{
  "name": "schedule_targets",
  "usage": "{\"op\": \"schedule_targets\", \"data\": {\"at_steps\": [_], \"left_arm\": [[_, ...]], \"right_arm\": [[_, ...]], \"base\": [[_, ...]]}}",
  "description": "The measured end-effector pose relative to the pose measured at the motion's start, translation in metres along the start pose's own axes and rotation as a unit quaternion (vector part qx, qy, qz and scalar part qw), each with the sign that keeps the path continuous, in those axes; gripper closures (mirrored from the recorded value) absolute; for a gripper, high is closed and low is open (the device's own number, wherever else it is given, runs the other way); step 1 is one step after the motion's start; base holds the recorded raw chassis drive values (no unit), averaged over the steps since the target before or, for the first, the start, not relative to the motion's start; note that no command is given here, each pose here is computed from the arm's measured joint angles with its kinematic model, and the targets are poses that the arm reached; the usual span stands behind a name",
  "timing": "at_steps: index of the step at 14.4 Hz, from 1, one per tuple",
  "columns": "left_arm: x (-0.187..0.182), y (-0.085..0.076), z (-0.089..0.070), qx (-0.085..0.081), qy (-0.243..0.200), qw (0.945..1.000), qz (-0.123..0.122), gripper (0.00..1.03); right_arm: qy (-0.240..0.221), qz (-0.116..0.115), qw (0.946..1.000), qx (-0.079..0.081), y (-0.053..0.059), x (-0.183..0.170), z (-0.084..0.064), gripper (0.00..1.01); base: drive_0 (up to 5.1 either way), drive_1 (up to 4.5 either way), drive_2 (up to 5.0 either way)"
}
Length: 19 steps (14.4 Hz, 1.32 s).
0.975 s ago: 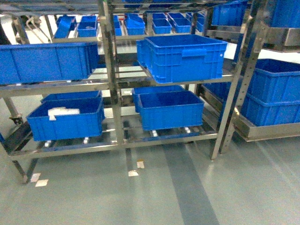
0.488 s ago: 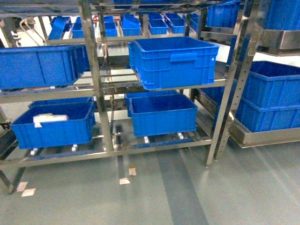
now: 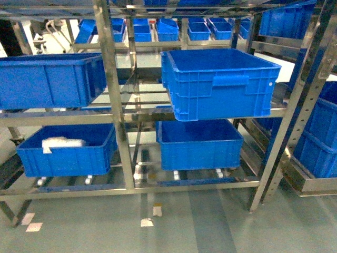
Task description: Pick red block from blue box to shelf
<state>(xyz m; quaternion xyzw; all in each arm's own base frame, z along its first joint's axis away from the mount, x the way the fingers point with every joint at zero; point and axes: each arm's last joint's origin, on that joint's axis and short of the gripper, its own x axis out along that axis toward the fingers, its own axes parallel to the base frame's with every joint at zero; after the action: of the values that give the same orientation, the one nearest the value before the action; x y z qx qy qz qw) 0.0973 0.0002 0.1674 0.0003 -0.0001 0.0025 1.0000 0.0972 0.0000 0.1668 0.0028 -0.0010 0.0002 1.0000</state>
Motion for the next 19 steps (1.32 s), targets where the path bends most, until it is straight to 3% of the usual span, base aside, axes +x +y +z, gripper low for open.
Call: {"op": "schedule_targets", "data": {"at_steps": [4, 19], "left_arm": [[0.0000, -0.0002, 0.0003, 0.000, -0.002, 1.0000, -0.002, 0.05], [0.0000, -0.0002, -0.0004, 0.000, 0.002, 1.0000, -0.002, 0.05]], "right_arm": [[-0.001, 0.000, 1.0000, 0.000, 0.0000, 0.0000, 0.0001, 0.72], [0.002, 0.000, 1.0000, 0.000, 0.0000, 0.0000, -0.0004, 0.72]], "base": [[-0.2, 4.12, -4.5], [-2.8, 5.05, -2.1]]}}
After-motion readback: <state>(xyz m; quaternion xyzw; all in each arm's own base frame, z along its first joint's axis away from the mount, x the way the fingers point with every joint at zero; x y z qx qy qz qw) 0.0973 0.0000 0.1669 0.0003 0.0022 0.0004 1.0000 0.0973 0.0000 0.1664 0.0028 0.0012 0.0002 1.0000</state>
